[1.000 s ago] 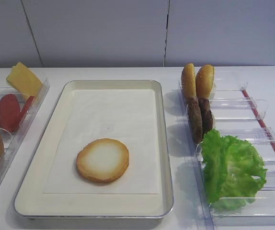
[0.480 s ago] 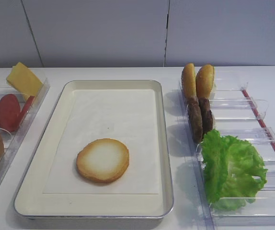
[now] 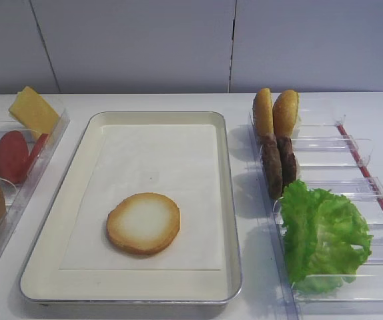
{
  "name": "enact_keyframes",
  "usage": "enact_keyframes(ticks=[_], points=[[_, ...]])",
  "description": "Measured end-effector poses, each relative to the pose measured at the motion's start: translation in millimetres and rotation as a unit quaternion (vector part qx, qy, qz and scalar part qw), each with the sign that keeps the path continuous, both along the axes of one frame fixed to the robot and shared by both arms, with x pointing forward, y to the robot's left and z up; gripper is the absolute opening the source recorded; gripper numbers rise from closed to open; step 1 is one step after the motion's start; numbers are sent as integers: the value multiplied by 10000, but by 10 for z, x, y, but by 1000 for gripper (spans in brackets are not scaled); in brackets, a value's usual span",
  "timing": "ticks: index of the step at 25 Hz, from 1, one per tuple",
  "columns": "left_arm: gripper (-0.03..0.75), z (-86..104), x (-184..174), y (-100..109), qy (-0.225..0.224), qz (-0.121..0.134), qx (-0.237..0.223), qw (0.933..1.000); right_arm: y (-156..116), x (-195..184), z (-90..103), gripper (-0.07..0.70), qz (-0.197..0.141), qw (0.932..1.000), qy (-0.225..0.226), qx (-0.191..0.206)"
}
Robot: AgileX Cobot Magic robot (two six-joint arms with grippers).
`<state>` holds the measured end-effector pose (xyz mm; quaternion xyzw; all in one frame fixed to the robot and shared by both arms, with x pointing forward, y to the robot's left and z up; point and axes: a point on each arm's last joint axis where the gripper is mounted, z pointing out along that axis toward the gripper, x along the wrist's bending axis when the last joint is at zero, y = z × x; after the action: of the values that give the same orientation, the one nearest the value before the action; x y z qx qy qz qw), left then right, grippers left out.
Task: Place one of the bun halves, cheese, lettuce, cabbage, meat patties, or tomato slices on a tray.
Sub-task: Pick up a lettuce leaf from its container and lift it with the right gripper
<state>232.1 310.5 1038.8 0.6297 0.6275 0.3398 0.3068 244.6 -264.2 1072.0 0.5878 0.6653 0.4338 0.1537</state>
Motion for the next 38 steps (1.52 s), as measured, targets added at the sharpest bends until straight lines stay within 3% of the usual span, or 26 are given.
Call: enact_keyframes(ticks=[3,6,10,13,20,33,38], points=[[466,0,0,0,0,0,0,10000,57,91,43,583,231,9984,457,231],[466,0,0,0,0,0,0,10000,94,181,68,631,446,9965,642,310],[466,0,0,0,0,0,0,10000,171,287,100,643,871,9916,784,551],[467,0,0,0,0,0,0,10000,250,384,141,643,1249,9840,888,913],[466,0,0,0,0,0,0,10000,344,709,136,643,1689,9680,1236,1382],[466,0,0,0,0,0,0,10000,384,1095,13,642,1785,9567,1640,1608],[466,0,0,0,0,0,0,10000,393,1269,163,642,1846,9582,1523,1566]])
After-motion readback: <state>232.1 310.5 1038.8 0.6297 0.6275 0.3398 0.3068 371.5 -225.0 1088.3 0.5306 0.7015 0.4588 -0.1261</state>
